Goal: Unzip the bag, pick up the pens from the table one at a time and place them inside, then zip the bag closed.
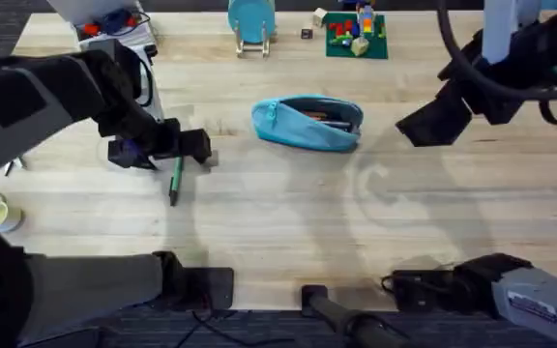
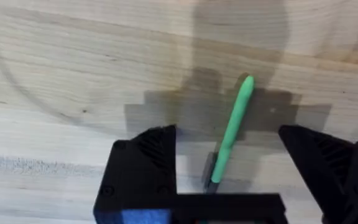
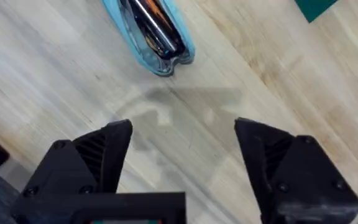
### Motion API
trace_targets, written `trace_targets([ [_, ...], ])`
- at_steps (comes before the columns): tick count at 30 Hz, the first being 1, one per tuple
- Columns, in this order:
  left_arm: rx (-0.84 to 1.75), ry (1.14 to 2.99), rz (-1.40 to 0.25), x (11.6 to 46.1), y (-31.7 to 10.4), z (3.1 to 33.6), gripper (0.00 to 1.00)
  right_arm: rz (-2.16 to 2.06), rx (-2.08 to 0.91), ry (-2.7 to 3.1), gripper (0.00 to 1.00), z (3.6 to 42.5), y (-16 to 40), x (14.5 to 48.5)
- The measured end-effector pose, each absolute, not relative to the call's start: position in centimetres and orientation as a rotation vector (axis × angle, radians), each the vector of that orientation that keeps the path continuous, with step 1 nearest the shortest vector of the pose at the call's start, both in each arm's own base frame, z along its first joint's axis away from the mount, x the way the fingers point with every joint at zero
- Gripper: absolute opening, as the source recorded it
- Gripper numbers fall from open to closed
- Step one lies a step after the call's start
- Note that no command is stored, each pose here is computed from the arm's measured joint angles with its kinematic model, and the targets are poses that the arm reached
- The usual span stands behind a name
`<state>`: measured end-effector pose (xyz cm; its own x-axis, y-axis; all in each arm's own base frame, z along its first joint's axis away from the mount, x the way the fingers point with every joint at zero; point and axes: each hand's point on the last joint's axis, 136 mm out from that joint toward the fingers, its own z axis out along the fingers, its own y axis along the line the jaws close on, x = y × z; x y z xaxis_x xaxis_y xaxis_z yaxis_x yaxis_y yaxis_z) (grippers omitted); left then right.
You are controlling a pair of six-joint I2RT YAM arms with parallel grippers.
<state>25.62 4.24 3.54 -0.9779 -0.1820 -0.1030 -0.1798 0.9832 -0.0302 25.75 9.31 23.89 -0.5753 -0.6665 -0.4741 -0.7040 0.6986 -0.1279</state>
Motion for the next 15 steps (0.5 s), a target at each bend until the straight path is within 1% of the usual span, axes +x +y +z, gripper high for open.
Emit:
trace_targets([
  [10, -0.259, 3.018, -0.031, 25.84, 3.98, 3.56, 0.995, 0.098, -1.051, 2.414, 0.998, 23.88, 9.26, 25.77],
  [12, -0.258, 3.018, -0.031, 25.85, 3.98, 3.56, 0.945, 0.097, -1.051, 2.414, 0.998, 23.87, 9.25, 25.78],
  [14, -0.257, 3.015, -0.031, 25.91, 3.98, 3.56, 0.829, 0.097, -1.051, 2.414, 0.998, 23.87, 9.26, 25.78],
  [15, -0.256, 3.014, -0.032, 25.94, 3.96, 3.57, 0.793, 0.098, -1.051, 2.414, 0.998, 23.88, 9.26, 25.77],
])
